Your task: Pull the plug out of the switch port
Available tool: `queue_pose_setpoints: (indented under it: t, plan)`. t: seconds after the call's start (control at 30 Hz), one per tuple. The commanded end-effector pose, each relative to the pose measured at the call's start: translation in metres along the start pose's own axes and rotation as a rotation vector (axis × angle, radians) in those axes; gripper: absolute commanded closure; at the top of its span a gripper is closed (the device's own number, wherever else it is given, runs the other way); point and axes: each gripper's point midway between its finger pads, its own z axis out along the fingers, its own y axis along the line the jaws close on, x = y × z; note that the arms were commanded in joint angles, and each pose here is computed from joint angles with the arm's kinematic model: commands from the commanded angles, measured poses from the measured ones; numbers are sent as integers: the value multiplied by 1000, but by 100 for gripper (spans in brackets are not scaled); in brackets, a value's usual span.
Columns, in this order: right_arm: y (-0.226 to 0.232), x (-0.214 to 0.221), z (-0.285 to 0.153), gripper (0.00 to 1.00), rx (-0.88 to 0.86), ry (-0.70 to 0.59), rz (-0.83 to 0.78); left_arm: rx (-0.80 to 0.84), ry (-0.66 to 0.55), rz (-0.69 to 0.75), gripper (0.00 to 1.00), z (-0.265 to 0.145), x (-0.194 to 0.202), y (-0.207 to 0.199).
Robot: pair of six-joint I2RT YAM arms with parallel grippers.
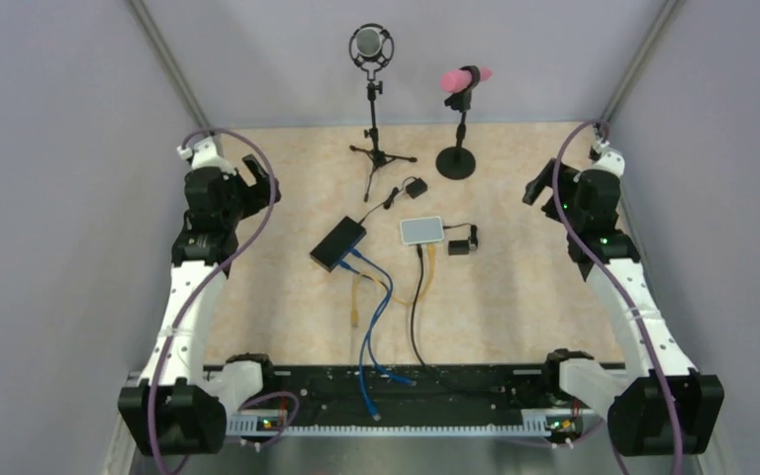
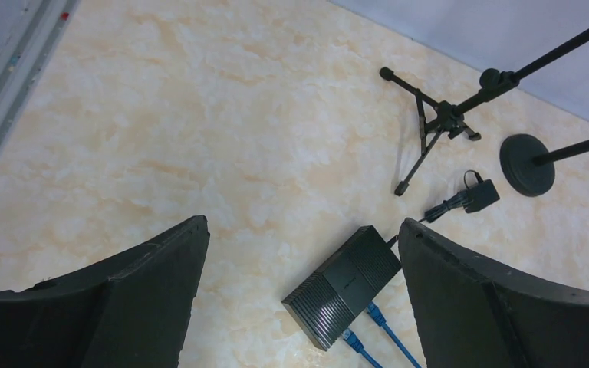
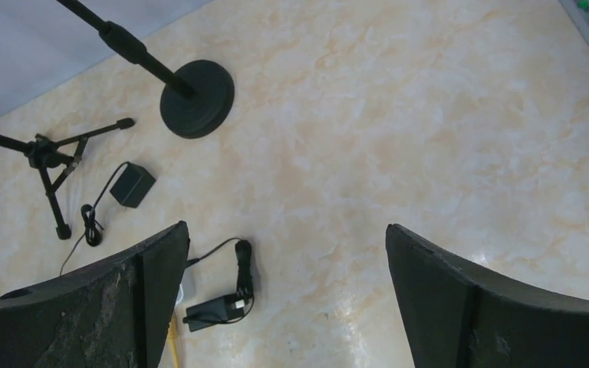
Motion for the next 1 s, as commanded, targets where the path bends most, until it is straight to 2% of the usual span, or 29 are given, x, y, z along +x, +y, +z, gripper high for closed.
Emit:
queue_pose_setpoints:
  t: [0.0, 0.07, 0.17, 0.23, 0.33, 0.47, 0.53, 0.6, 0.63, 0.7, 0.83, 0.97]
  plan:
    - [5, -6, -9, 1, 52, 99, 82, -93, -123, -54, 1, -20, -20, 15]
    - [4, -2, -14, 1, 81, 132, 141, -118, -92, -40, 1, -24, -12, 20]
    - [14, 2, -24, 1, -2, 120, 136, -116, -42, -53, 1, -29, 1, 21]
    - [28, 0, -32, 1, -120, 67, 119, -86, -27, -45, 1, -31, 6, 17]
    - [30, -1, -40, 1, -168, -15, 152, -54, -31, -22, 1, -33, 6, 12]
    - [44, 7, -37, 1, -218, 106, 92, 50, -36, 3, 1, -39, 9, -4]
    - [26, 14, -26, 1, -72, 189, 128, 100, -31, 12, 1, -41, 11, -12]
    - [-9, 8, -23, 1, 195, 170, 247, 142, -21, 19, 1, -44, 12, -19]
    - [-18, 4, -26, 1, 252, 158, 251, 158, -13, 22, 1, -45, 14, -22]
    - [-14, 9, -24, 1, 169, 174, 114, 193, -2, 27, 1, -46, 18, -27]
    - [12, 31, -23, 1, -37, 214, 68, 294, 4, 55, 1, -48, 24, -41]
    - [22, 40, -22, 2, -107, 272, 32, 328, 31, 66, 1, -48, 31, -45]
